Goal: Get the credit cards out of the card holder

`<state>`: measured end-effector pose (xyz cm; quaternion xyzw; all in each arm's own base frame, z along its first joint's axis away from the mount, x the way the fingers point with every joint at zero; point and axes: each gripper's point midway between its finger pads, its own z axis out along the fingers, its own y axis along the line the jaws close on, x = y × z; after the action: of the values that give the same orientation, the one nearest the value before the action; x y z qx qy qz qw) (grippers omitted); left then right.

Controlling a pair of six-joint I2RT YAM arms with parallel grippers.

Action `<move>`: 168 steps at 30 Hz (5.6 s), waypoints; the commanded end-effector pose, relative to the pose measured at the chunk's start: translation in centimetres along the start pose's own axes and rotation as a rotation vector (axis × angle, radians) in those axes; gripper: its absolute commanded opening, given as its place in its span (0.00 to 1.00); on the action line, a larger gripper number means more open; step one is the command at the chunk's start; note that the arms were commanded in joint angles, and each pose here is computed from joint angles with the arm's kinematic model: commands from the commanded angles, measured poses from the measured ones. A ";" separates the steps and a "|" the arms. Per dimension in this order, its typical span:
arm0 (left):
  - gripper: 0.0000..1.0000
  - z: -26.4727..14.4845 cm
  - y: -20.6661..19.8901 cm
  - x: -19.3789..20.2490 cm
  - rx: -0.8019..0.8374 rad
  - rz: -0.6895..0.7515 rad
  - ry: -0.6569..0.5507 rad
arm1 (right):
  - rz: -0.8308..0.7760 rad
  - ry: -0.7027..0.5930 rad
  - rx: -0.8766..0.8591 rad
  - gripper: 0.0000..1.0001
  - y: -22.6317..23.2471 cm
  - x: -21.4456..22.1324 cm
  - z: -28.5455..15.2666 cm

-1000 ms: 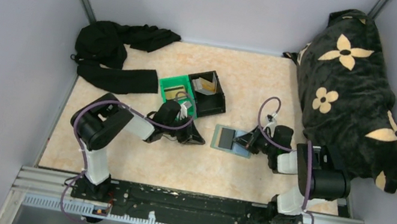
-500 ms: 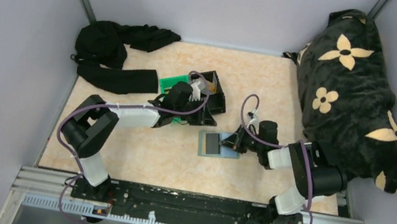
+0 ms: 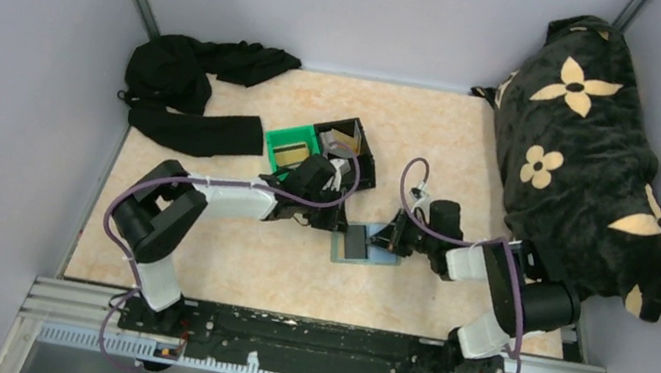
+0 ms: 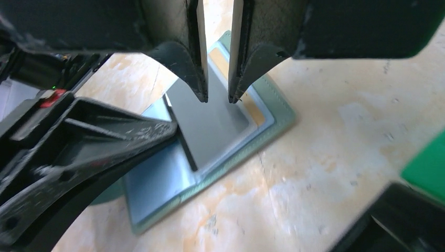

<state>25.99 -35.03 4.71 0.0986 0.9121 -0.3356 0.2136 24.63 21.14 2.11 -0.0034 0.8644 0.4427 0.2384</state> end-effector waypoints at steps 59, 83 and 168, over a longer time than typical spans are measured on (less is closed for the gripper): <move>0.34 -3.2 1.9 -1.3 -0.297 -0.115 -0.074 | -0.282 -0.197 0.582 0.14 1.1 -6.5 -3.7; 0.74 -2.1 -0.4 0.0 -0.317 -0.093 -0.040 | -0.193 -0.070 0.793 0.00 -6.0 -1.6 -5.5; 0.00 -3.9 -2.2 2.0 0.033 -0.043 -0.216 | -0.285 0.001 0.508 0.00 -1.4 -0.6 1.3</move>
<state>21.71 -33.09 7.29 0.0329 0.8890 -0.3456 0.2985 26.98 21.95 2.49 -0.0616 0.9254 0.1995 0.3162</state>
